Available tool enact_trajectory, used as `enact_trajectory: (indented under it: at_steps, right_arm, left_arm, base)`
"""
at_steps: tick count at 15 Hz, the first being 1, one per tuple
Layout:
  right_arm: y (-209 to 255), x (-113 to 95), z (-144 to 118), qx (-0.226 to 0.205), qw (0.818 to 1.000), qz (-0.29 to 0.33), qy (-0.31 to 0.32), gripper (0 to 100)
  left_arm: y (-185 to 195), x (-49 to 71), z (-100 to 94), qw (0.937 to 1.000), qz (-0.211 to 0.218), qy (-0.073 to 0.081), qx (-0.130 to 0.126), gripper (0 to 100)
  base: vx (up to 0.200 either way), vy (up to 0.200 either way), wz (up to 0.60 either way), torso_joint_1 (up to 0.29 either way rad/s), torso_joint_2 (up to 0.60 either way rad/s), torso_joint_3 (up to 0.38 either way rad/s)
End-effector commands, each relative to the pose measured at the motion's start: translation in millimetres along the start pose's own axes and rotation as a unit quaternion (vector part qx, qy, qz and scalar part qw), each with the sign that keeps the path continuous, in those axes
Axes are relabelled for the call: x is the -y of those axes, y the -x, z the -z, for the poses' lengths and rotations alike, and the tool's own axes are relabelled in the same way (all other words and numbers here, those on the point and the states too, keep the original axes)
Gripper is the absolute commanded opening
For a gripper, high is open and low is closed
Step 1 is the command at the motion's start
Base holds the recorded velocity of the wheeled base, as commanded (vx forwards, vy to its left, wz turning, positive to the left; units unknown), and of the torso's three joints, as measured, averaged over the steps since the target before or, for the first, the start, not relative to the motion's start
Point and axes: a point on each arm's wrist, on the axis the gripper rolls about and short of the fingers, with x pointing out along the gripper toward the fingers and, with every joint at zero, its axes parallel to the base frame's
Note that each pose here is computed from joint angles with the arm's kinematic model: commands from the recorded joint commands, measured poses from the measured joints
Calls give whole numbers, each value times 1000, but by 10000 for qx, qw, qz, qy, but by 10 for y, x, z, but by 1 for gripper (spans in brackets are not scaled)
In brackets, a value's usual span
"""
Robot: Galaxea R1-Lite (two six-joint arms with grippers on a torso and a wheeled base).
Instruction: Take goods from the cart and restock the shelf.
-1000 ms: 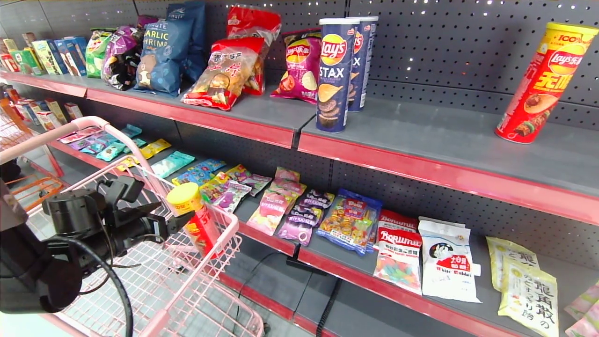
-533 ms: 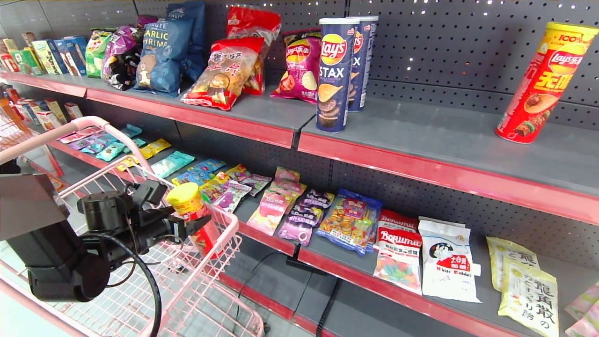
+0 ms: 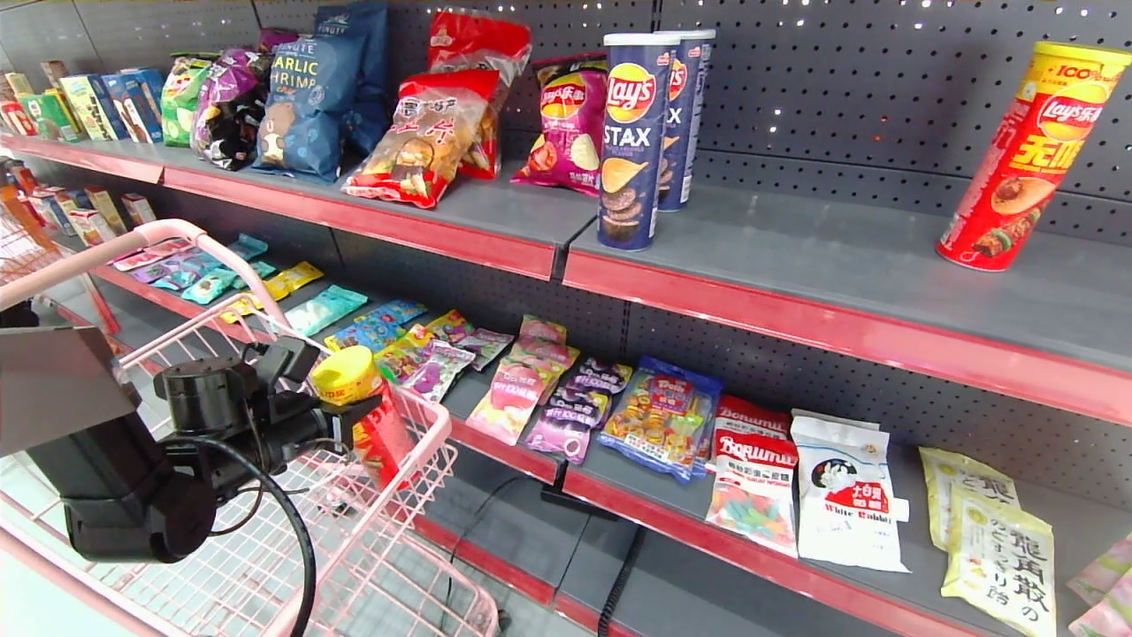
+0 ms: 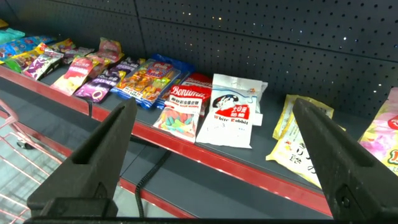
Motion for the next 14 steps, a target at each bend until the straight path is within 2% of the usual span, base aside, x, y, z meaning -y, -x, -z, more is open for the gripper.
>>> enact_trajectory:
  at_steps: [1, 3, 5, 7, 9, 10, 11, 12, 14]
  right_arm:
    - [0, 0, -2, -2, 10000, -1, 9, 100]
    - [0, 0, -2, -2, 10000, -1, 2, 100]
    - [0, 0, -2, -2, 10000, -1, 2, 100]
    - [0, 0, -2, -2, 10000, -1, 9, 100]
    - [0, 0, -2, -2, 10000, -1, 2, 100]
    - [0, 0, -2, -2, 10000, -1, 2, 100]
    - [0, 0, -2, -2, 10000, -1, 2, 100]
    - [0, 0, -2, -2, 10000, -1, 9, 100]
    - [0, 0, -2, -2, 10000, -1, 2, 100]
  left_arm:
    - [113, 74, -102, 10000, 23, -35, 88, 0]
    - [273, 135, -205, 9998, -85, -54, 192, 0]
    - [480, 208, -386, 9986, -144, 191, 474, 0]
    - [730, 249, -567, 9967, -373, 333, 644, 0]
    - [971, 216, -753, 9942, -638, 322, 808, 0]
    - [1023, 221, -785, 9936, -692, 318, 837, 0]
    - [1206, 278, -893, 9918, -756, 259, 993, 0]
    - [1238, 294, -909, 9917, -757, 253, 1007, 0]
    - [1589, 450, -1096, 9903, -797, 208, 1120, 0]
  base:
    - [0, 0, 0, 0, 0, 0]
    - [0, 0, 0, 0, 0, 0]
    - [0, 0, 0, 0, 0, 0]
    - [0, 0, 0, 0, 0, 0]
    - [0, 0, 0, 0, 0, 0]
    - [0, 0, 0, 0, 0, 0]
    - [0, 0, 0, 0, 0, 0]
    - [0, 0, 0, 0, 0, 0]
    - [0, 0, 0, 0, 0, 0]
